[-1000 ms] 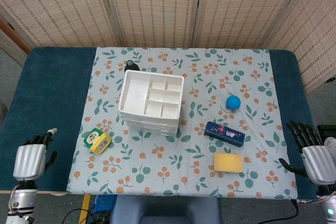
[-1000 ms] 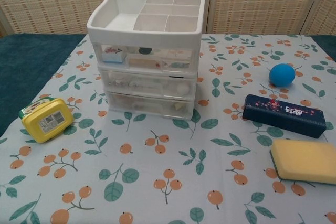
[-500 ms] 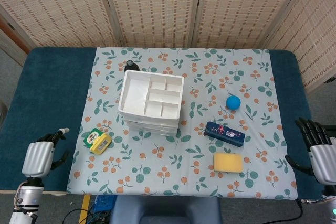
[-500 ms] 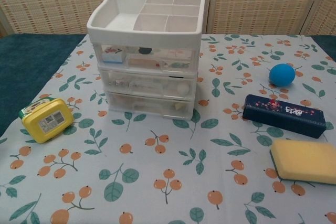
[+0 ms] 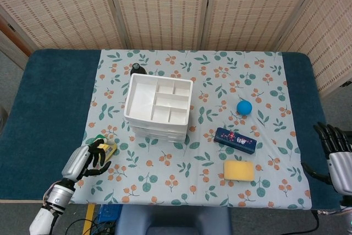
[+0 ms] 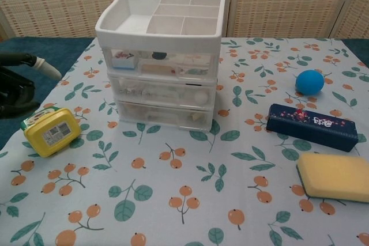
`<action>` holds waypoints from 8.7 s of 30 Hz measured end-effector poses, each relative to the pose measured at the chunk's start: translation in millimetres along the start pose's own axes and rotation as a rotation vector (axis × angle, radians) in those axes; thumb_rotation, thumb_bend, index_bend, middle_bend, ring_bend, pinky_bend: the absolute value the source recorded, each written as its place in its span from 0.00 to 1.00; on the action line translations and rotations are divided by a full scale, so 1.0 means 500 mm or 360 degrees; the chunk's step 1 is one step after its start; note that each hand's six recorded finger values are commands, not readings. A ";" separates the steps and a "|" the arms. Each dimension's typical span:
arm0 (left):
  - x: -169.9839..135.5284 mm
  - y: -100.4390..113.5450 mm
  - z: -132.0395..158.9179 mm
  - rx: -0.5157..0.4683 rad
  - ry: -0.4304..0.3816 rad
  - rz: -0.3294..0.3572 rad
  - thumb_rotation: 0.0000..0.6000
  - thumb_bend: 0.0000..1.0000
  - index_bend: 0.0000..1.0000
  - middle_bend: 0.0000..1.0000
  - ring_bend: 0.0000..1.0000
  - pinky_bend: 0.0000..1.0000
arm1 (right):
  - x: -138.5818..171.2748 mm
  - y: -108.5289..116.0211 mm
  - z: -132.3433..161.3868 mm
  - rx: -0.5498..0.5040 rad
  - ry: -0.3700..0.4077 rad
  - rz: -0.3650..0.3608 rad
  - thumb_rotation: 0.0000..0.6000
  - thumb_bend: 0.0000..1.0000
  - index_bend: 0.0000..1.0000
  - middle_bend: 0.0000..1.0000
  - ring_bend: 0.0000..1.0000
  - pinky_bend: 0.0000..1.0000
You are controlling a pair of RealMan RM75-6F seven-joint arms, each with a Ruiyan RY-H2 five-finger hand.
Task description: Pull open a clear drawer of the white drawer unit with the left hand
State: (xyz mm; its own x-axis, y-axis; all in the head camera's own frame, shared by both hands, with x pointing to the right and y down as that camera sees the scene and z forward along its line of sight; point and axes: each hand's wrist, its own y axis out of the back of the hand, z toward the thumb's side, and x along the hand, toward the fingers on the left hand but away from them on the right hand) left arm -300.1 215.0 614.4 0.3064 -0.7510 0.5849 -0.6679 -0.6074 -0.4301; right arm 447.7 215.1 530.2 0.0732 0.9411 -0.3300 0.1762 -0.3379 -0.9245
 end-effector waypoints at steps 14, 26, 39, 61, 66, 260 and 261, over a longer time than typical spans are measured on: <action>0.092 -0.187 0.072 -0.0903 -0.0021 -0.0372 1.00 0.33 0.14 0.93 1.00 1.00 | 0.031 -0.001 -0.014 0.0003 -0.0089 -0.0008 1.00 0.20 0.02 0.04 0.00 0.01; 0.140 -0.259 0.102 -0.1344 0.0006 -0.0266 1.00 0.34 0.14 0.94 1.00 1.00 | 0.043 -0.003 -0.021 -0.0006 -0.0130 -0.0011 1.00 0.20 0.02 0.04 0.00 0.01; 0.170 -0.275 0.108 -0.1593 0.0034 -0.0236 1.00 0.34 0.14 0.94 1.00 1.00 | 0.048 -0.002 -0.026 -0.0002 -0.0150 -0.0007 1.00 0.20 0.01 0.04 0.00 0.01; 0.201 -0.279 0.126 -0.1917 0.0048 -0.0236 1.00 0.34 0.18 0.95 1.00 1.00 | 0.049 -0.004 -0.035 -0.0001 -0.0181 0.0005 1.00 0.20 0.01 0.04 0.00 0.01; 0.205 -0.281 0.131 -0.1949 0.0056 -0.0241 1.00 0.34 0.22 0.95 1.00 1.00 | 0.049 -0.005 -0.037 -0.0002 -0.0185 0.0007 1.00 0.20 0.01 0.04 0.00 0.01; 0.012 0.005 0.148 0.0828 -0.0439 -0.0142 1.00 0.34 0.29 0.95 1.00 1.00 | 0.048 0.041 -0.032 0.0008 -0.0112 -0.0077 1.00 0.21 0.00 0.04 0.00 0.01; 0.014 0.016 0.159 0.0866 -0.0478 -0.0116 1.00 0.34 0.29 0.95 1.00 1.00 | 0.047 0.044 -0.030 0.0011 -0.0106 -0.0084 1.00 0.21 0.00 0.04 0.00 0.01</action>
State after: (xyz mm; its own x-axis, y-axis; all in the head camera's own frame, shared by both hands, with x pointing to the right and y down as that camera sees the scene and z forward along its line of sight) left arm -249.4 184.3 560.5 0.5680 -0.6949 0.4411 -0.2214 -0.6451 -0.7313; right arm 468.0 229.6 504.9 -0.0013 0.9562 -0.2927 0.1716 -0.2881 -0.9421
